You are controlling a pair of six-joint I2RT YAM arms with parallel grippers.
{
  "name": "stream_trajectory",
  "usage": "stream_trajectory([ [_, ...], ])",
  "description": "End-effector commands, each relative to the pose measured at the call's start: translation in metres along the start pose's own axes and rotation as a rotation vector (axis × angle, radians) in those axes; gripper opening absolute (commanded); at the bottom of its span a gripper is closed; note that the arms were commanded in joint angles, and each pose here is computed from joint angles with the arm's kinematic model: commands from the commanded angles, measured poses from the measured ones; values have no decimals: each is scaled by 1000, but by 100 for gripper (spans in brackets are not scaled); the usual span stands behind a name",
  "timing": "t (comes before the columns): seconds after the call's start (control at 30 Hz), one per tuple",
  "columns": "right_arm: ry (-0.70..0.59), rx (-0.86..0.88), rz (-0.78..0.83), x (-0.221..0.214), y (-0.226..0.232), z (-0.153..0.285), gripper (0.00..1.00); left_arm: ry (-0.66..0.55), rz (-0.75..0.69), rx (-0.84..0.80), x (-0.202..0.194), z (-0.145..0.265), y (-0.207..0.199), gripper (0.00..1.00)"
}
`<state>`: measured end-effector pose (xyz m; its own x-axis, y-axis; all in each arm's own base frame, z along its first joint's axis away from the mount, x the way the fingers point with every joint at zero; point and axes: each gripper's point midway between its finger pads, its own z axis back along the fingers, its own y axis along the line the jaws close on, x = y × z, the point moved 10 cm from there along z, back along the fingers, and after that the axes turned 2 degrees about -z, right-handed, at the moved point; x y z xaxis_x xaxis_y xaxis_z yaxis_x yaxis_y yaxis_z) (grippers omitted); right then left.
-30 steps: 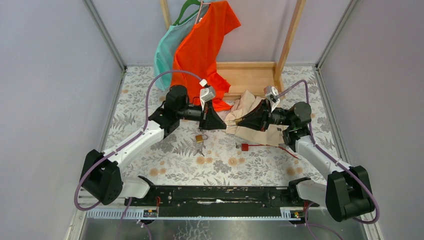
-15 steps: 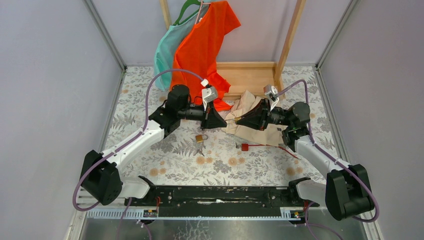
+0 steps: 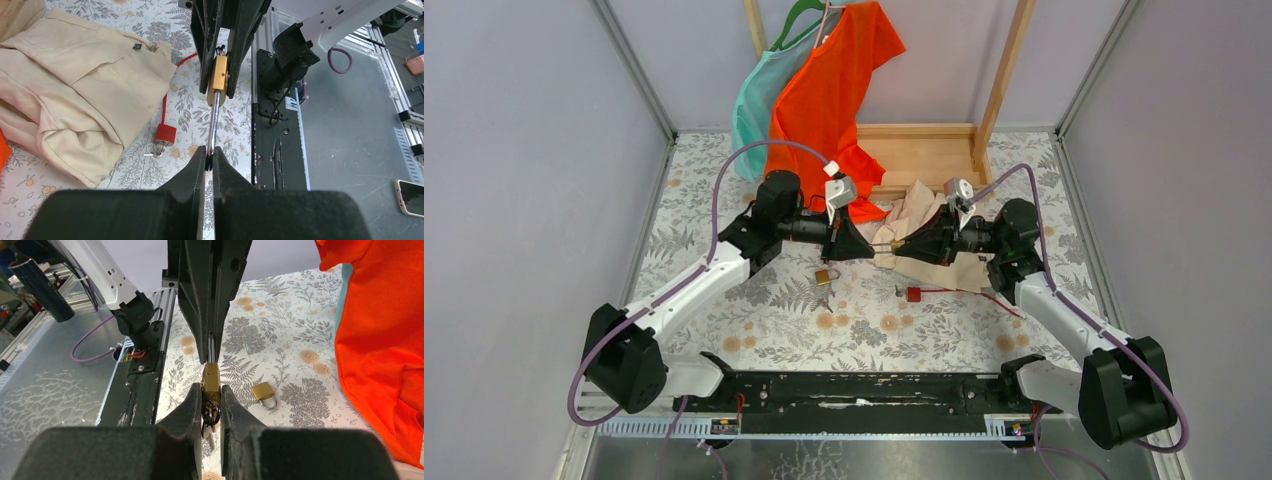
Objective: Lock with the key
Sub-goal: Lock the lock.
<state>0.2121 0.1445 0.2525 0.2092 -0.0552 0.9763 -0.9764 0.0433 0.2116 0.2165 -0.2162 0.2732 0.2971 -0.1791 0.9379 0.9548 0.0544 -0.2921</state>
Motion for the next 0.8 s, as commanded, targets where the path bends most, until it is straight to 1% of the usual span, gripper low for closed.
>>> stream_trajectory([
  [0.0, 37, 40, 79, -5, -2, -6, 0, -92, -132, -126, 33, 7, -21, 0],
  [0.23, 48, 67, 70, -9, 1, -12, 0, -79, -131, -114, 37, 5, -18, 0],
  [0.53, 54, 88, 53, -13, 4, -22, 0, -55, -149, -57, 36, 1, -14, 0],
  [0.77, 55, 95, 48, -14, 5, -25, 0, -46, -153, -55, 36, -3, -13, 0],
])
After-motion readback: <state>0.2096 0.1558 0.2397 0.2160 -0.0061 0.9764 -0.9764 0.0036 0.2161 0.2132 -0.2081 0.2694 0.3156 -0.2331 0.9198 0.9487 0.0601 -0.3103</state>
